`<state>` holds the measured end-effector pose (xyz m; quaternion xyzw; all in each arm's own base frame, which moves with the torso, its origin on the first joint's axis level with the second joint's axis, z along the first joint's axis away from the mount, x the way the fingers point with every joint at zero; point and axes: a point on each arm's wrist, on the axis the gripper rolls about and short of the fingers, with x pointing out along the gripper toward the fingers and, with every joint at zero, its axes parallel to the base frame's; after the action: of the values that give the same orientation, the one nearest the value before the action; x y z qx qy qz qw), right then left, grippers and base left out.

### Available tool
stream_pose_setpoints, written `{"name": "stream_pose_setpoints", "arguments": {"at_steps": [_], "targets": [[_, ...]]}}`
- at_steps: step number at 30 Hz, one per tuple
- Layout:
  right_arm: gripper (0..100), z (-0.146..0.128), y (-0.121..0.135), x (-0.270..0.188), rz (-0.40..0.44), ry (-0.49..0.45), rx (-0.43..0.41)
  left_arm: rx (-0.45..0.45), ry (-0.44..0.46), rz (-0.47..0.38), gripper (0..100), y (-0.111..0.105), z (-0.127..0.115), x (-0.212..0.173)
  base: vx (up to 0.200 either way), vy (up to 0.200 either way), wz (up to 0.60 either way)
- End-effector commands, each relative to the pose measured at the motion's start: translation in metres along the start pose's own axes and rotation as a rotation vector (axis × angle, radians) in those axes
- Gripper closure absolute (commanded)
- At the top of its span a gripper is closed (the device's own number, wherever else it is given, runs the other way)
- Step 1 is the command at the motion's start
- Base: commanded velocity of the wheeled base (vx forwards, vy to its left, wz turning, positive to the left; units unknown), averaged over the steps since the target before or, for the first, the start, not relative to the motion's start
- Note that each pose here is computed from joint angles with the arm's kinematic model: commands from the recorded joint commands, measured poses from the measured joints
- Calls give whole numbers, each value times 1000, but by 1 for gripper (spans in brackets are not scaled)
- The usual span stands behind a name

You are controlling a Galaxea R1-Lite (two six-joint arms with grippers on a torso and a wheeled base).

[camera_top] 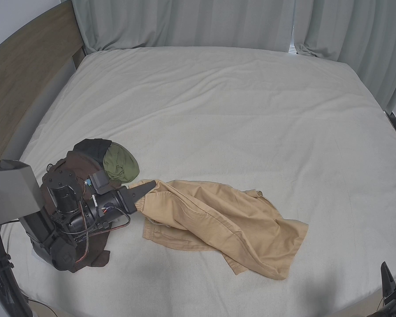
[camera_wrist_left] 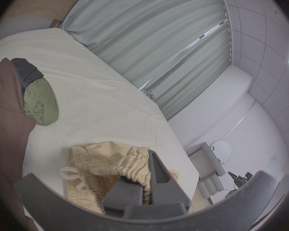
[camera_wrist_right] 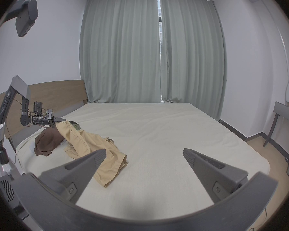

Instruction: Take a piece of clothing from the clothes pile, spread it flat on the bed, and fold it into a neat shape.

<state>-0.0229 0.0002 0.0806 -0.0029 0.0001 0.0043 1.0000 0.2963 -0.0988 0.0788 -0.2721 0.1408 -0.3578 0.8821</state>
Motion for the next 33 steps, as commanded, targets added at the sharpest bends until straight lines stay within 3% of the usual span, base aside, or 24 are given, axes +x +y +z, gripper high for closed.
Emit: {"name": "stream_pose_setpoints", "arguments": {"at_steps": [1, 18, 21, 26, 28, 33], "targets": [[0, -5, 0, 0, 1, 1, 0, -14, 12, 27, 100, 10, -4, -1, 0, 0, 0], [0, -2, 0, 0, -4, -32, 5, -11, 13, 33, 100, 12, -5, 0, 0, 0, 0], [0, 13, 0, -4, -9, -108, 0, -10, 4, 40, 100, 14, -3, -1, 0, 0, 0], [0, 26, 0, -5, 22, -100, 9, -11, -2, 49, 100, 17, -1, -2, 0, 0, 0], [0, 36, 0, -2, 84, -40, 50, -11, -9, 53, 100, 19, 1, -3, 0, 0, 0], [0, 57, 0, 2, 261, 52, 251, -11, -17, 57, 100, 22, 3, -3, 0, 0, 0]]}}
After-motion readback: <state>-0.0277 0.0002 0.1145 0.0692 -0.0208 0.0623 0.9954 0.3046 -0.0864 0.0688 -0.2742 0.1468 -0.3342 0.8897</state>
